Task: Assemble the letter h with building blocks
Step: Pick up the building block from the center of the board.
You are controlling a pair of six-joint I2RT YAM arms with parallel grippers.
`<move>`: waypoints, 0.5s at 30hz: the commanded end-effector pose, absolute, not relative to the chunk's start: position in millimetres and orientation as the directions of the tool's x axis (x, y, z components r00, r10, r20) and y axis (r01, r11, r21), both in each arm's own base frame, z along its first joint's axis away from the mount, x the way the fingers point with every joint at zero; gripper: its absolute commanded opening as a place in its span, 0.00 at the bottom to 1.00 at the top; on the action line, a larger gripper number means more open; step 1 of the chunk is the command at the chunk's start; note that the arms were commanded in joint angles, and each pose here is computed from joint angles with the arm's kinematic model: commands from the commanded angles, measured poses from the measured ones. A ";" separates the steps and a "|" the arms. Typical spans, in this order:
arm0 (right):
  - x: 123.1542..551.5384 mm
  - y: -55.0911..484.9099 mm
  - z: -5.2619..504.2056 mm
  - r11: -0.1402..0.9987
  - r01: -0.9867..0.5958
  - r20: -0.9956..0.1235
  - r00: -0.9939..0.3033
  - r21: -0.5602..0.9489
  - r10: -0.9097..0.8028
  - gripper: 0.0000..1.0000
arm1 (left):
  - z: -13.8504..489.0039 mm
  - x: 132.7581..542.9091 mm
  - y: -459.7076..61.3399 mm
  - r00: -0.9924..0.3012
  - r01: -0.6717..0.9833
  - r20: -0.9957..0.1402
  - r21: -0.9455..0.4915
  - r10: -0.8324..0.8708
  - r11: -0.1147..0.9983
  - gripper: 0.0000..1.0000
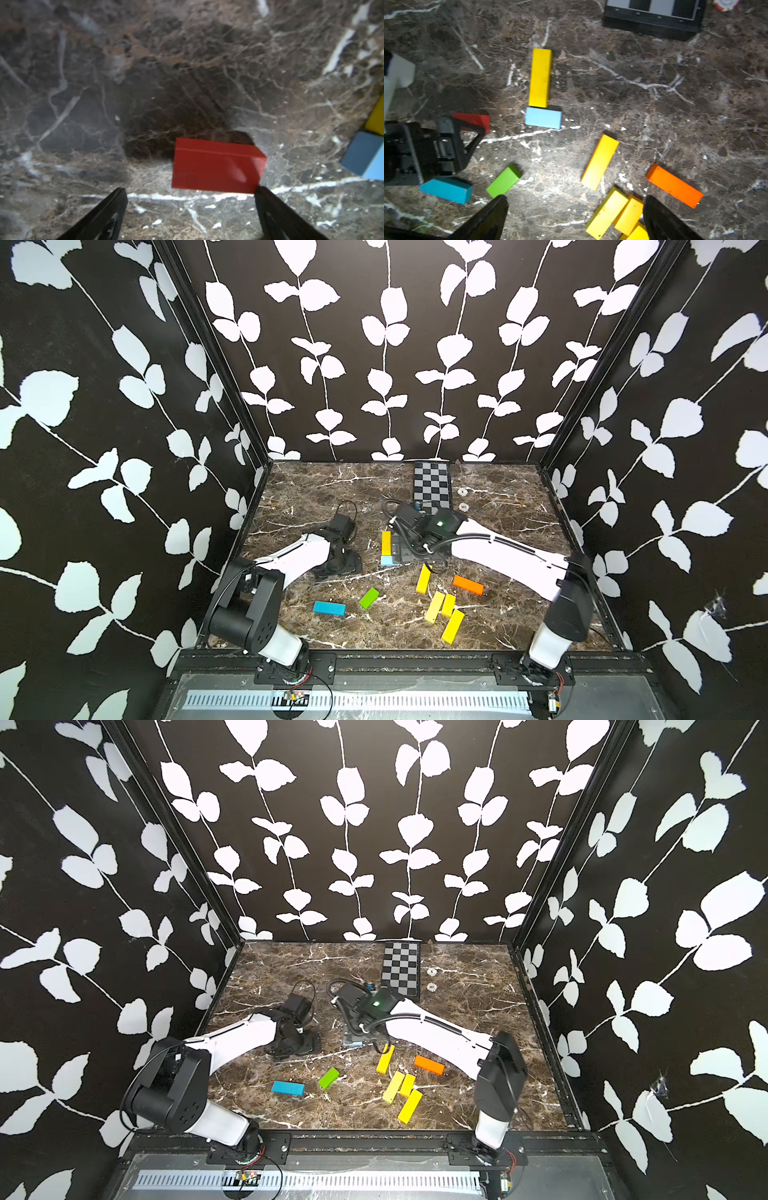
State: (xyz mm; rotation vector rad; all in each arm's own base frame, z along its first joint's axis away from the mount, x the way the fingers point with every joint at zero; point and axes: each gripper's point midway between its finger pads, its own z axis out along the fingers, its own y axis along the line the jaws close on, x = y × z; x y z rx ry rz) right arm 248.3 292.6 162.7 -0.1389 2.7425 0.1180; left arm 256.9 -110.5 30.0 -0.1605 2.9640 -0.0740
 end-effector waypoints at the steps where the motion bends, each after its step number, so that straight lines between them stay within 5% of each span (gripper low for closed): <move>1: 247.6 274.2 153.2 0.997 -0.051 -0.394 -0.919 0.057 -0.025 0.98 | 35.3 265.4 -114.4 -0.978 -0.066 -0.194 -0.034 -0.072 0.997 0.96; 9: 246.0 268.0 150.5 0.997 -0.051 -0.387 -0.922 0.063 -0.022 0.93 | 26.9 280.3 -117.9 -0.980 -0.073 -0.187 -0.006 -0.073 0.997 0.86; 15: 246.4 254.8 115.2 1.000 -0.001 -0.305 -0.952 -0.013 -0.005 0.89 | 16.9 272.9 -120.8 -0.984 -0.077 -0.161 -0.013 -0.078 0.997 0.64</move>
